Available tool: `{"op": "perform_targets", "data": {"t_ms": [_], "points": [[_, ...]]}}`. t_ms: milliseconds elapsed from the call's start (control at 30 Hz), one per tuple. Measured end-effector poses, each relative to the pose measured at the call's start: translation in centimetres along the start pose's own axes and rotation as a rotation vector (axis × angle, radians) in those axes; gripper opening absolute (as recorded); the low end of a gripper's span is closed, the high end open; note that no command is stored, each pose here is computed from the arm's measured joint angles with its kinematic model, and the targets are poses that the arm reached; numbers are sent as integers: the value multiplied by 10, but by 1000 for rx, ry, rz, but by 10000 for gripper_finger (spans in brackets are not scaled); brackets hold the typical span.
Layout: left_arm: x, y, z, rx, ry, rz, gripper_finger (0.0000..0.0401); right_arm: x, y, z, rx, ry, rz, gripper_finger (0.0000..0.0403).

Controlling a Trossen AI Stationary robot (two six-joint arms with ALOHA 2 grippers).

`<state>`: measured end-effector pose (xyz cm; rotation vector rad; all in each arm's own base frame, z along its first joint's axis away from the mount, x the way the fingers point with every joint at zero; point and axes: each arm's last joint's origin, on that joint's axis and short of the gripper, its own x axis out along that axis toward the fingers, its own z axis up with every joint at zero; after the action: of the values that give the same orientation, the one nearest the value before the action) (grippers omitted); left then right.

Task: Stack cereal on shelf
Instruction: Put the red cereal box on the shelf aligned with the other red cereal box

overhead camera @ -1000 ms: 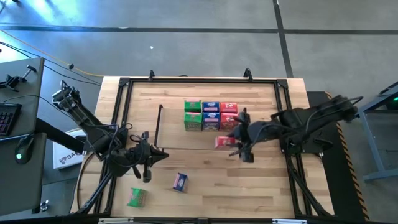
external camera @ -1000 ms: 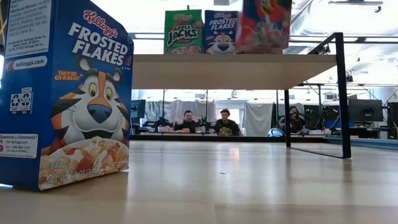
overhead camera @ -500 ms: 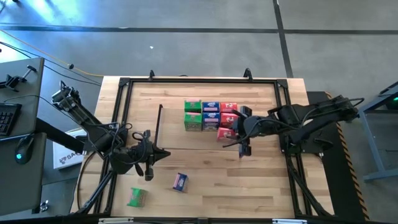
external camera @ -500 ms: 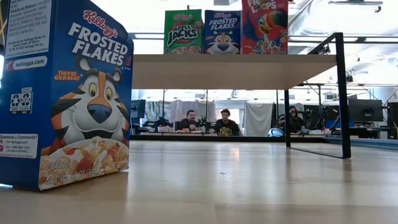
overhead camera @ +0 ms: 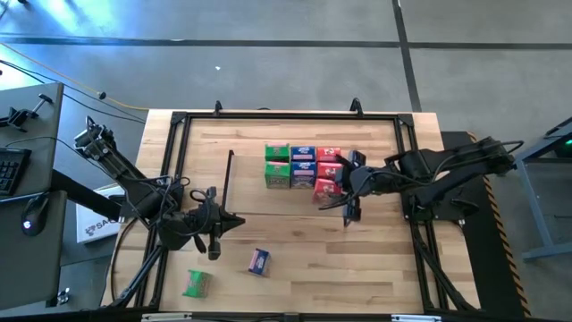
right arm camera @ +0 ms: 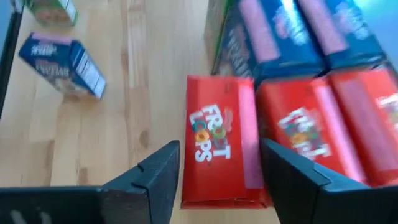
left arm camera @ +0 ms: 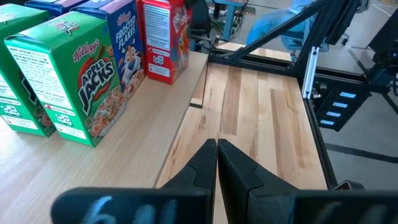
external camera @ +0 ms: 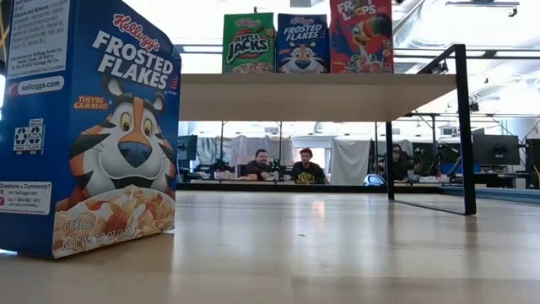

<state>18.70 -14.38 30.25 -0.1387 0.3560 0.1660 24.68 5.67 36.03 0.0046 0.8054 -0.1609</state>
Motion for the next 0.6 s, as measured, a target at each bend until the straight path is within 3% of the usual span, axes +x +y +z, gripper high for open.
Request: {"op": "perform_targets", "data": {"t_ms": [400,600], "points": [[5,2,3,-8,-4,3,5,-35,4,16,-14,-79,-53,227],[15,5,10,17,-4,-66,5,-64,15,14,-28,-89,-78,226]]}}
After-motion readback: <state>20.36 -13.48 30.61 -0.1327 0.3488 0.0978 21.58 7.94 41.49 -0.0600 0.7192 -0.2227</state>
